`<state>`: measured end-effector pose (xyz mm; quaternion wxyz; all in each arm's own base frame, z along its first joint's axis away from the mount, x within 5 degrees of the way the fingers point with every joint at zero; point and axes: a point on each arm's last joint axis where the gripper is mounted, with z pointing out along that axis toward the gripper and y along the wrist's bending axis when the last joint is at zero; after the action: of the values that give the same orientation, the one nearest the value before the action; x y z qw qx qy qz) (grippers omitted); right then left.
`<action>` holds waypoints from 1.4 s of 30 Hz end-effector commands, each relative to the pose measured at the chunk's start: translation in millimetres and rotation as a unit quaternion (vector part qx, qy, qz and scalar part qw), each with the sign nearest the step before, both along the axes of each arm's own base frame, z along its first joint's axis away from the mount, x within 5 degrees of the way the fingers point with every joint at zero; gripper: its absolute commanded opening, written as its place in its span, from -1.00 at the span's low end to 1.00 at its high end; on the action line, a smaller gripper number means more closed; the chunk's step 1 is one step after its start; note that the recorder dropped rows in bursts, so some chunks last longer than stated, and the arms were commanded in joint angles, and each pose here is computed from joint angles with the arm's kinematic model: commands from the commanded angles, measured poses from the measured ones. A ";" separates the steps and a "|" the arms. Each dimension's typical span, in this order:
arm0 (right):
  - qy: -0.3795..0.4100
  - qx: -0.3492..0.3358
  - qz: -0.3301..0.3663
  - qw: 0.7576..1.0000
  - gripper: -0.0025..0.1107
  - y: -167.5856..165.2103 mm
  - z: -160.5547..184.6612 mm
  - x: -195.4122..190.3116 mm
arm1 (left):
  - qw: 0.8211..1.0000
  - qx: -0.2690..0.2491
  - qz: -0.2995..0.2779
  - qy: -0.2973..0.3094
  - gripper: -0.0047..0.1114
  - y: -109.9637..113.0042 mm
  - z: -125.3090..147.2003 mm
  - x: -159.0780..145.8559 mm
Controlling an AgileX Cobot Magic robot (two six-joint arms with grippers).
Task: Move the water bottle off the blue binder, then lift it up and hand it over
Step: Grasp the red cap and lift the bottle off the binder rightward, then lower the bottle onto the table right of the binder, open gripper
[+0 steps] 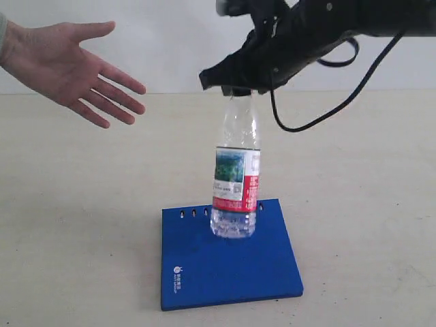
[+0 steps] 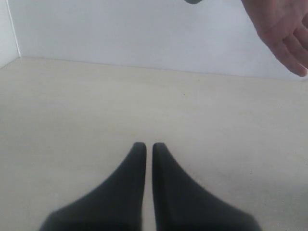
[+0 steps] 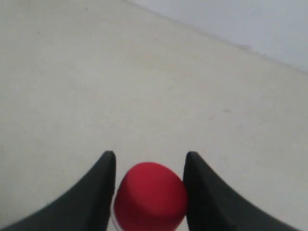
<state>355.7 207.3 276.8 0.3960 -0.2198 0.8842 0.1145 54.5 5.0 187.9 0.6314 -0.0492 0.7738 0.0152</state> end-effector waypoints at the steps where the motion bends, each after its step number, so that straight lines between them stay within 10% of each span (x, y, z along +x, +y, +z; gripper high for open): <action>1: -0.082 -0.001 -0.076 0.994 -0.96 -36.9 28.5 15.9 | 1.000 -0.003 -0.005 -0.002 -0.84 -0.6 -0.8 0.0; 24: -0.088 -0.058 -0.187 0.977 -0.96 -138.4 11.6 56.6 | 1.000 -0.003 -0.005 -0.002 -0.84 -0.6 -0.8 0.0; 42: -0.144 -0.115 -0.205 0.961 -0.96 -150.5 16.6 60.6 | 1.000 -0.003 -0.005 -0.002 -0.84 -0.6 -0.8 0.0</action>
<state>418.2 61.4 288.7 0.5018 -0.1009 0.8536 -0.0970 54.5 5.0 187.9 0.6314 -0.0492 0.7738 0.0152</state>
